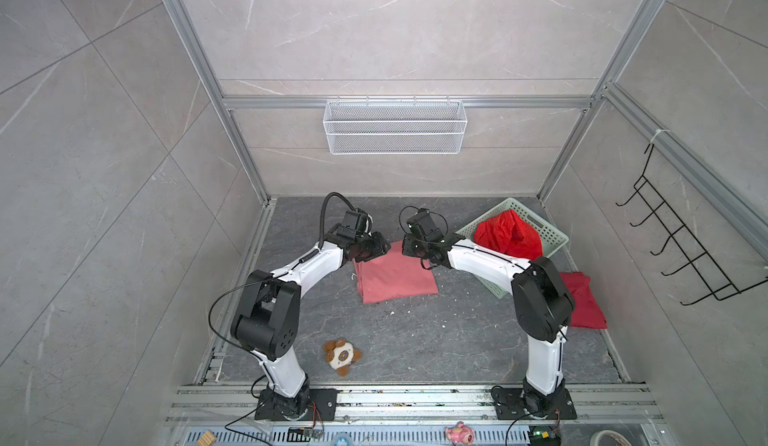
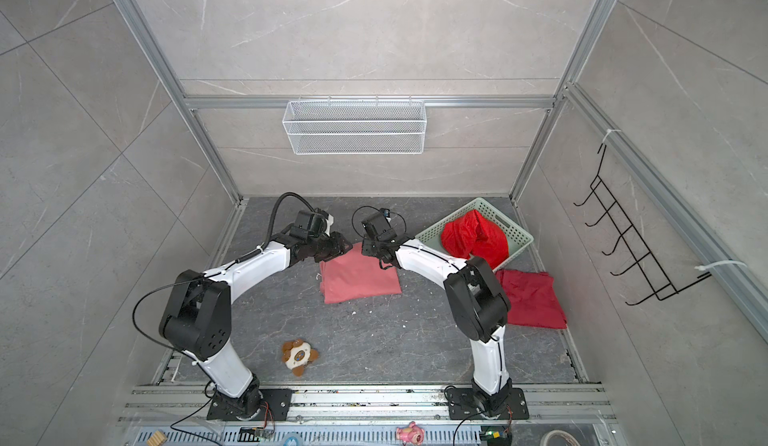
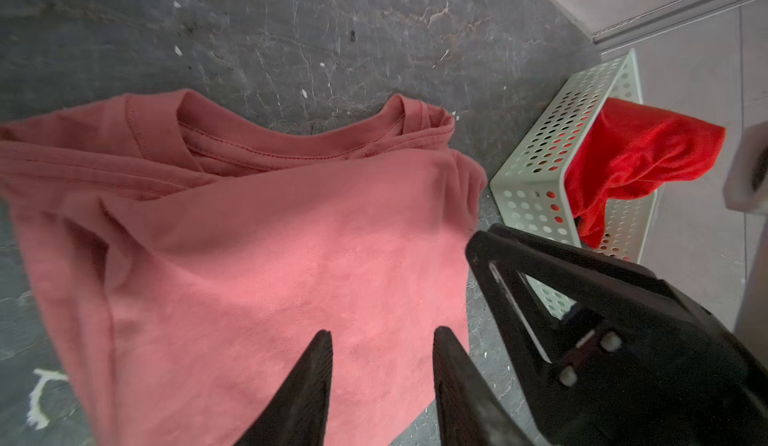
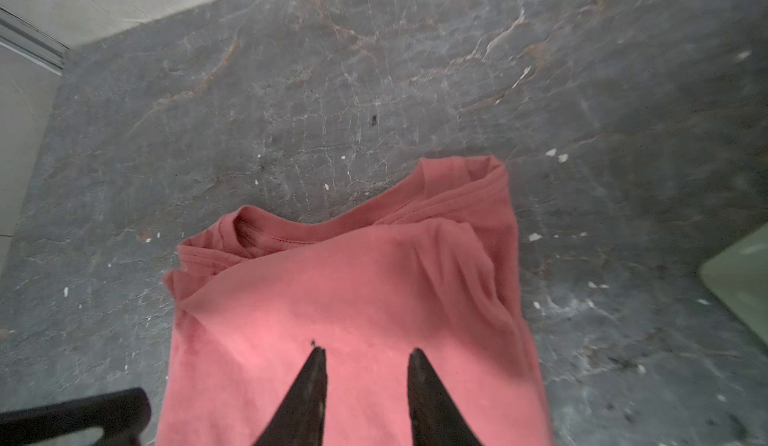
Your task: Fold and stack the t-shirts
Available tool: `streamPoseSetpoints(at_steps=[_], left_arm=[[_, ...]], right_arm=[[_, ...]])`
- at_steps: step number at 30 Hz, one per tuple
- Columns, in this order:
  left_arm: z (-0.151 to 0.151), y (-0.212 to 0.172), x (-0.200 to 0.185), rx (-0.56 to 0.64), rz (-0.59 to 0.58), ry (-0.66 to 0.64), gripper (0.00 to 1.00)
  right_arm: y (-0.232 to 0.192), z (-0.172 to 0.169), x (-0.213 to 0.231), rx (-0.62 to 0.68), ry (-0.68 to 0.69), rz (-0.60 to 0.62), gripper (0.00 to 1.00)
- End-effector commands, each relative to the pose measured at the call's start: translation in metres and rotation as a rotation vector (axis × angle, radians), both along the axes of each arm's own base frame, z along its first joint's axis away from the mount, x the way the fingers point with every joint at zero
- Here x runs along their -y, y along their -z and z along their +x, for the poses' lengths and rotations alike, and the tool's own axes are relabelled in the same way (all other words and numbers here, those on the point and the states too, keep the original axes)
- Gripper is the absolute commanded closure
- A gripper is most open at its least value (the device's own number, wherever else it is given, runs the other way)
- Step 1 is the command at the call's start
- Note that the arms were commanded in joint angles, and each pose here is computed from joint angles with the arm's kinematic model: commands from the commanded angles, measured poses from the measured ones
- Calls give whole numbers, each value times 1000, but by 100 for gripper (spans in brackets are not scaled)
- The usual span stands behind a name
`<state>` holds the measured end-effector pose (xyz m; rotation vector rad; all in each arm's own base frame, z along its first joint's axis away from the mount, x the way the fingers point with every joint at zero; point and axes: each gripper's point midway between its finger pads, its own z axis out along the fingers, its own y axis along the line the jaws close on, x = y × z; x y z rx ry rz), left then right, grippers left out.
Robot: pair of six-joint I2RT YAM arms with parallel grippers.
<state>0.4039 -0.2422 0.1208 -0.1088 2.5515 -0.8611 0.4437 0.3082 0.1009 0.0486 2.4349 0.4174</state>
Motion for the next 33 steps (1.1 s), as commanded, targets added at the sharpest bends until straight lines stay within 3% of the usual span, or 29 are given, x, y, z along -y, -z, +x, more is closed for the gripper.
streamPoseSetpoints(at_steps=[1,8,20,33], left_arm=[[20,-4,10,30,-48,16,57],[46,40,-16,-33,-25,-61,57],[49,89,-64,-130,8,-181,57],[36,97,-74,-151,42,-201,58]], right_arm=[[-2,20,-13,30,1,33,65],[33,38,-1,-30,53,-33,64],[101,36,46,-176,167,-103,65],[90,29,63,-183,160,-157,62]])
